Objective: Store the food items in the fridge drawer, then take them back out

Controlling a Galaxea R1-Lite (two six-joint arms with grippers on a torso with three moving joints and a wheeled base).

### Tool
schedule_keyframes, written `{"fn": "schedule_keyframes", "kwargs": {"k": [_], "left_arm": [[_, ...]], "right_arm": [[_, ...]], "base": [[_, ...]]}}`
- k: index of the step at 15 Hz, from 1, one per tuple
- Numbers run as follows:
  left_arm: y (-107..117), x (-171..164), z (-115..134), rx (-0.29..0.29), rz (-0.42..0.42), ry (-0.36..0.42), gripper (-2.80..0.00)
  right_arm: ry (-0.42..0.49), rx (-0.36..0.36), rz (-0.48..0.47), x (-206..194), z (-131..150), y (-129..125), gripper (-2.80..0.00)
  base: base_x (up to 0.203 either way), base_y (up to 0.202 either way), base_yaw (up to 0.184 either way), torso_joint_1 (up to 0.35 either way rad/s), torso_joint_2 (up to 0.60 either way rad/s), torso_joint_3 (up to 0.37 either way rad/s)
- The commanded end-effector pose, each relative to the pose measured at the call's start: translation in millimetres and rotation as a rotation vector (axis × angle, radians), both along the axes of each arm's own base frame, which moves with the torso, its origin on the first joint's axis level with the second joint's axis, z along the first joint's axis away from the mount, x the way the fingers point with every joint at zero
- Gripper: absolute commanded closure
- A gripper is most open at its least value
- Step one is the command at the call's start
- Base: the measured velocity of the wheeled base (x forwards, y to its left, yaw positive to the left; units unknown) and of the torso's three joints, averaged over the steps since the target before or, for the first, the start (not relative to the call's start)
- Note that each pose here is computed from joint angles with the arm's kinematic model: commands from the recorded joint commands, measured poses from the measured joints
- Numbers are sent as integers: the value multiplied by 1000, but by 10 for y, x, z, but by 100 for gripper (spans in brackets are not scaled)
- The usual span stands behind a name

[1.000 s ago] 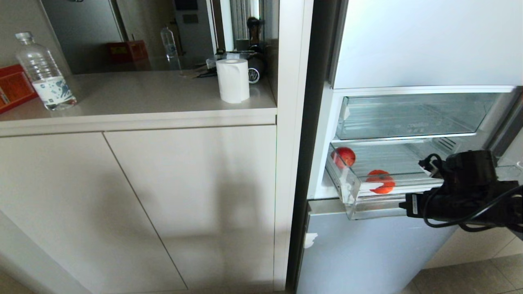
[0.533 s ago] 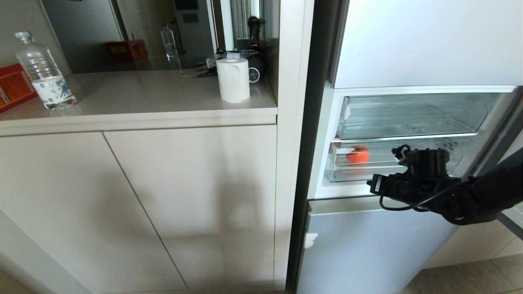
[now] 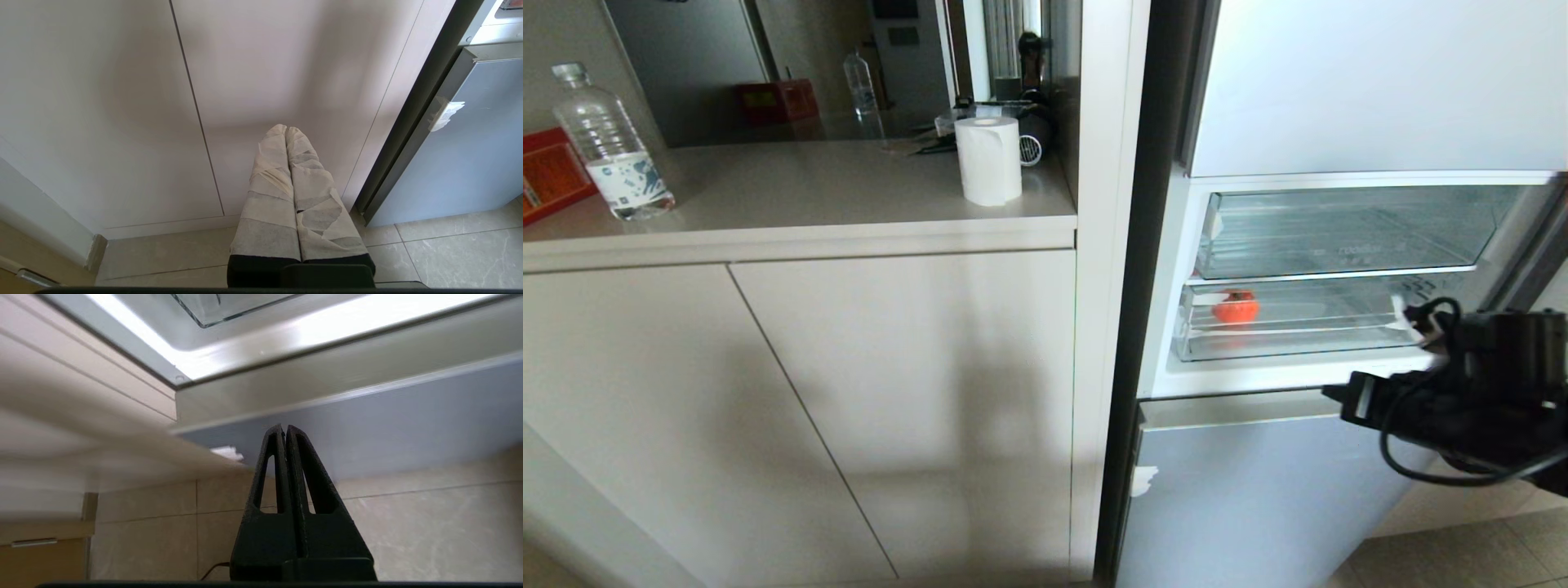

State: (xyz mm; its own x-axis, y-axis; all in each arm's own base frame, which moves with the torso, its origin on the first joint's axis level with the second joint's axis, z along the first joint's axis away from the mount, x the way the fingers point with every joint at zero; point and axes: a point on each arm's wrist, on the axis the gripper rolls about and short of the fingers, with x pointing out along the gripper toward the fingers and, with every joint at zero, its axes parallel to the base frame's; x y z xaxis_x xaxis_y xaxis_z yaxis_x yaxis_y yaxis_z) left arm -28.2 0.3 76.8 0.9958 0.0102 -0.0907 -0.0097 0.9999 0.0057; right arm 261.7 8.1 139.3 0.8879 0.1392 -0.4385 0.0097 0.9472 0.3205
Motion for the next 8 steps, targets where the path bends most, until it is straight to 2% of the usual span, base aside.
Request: {"fn": "schedule_keyframes", "kwargs": {"k": [1, 2, 4, 5, 8], "left_arm": [[0, -1, -2, 0, 1, 0, 0], [0, -1, -2, 0, 1, 0, 0], [0, -1, -2, 0, 1, 0, 0], [0, -1, -2, 0, 1, 0, 0], [0, -1, -2, 0, 1, 0, 0]], "right_arm": [[-213, -34, -121, -850, 454, -255, 0], [-240, -76, -239, -1085, 465, -434, 0], [-236, -154, -496, -1453, 406, -731, 0], [-215, -193, -608, -1622, 344, -822, 0], [-165, -286, -864, -2004, 234, -952, 0]], "base": [[0, 0, 0, 0, 0, 0], [0, 0, 0, 0, 0, 0], [0, 0, 0, 0, 0, 0], [0, 0, 0, 0, 0, 0], [0, 0, 0, 0, 0, 0]]}}
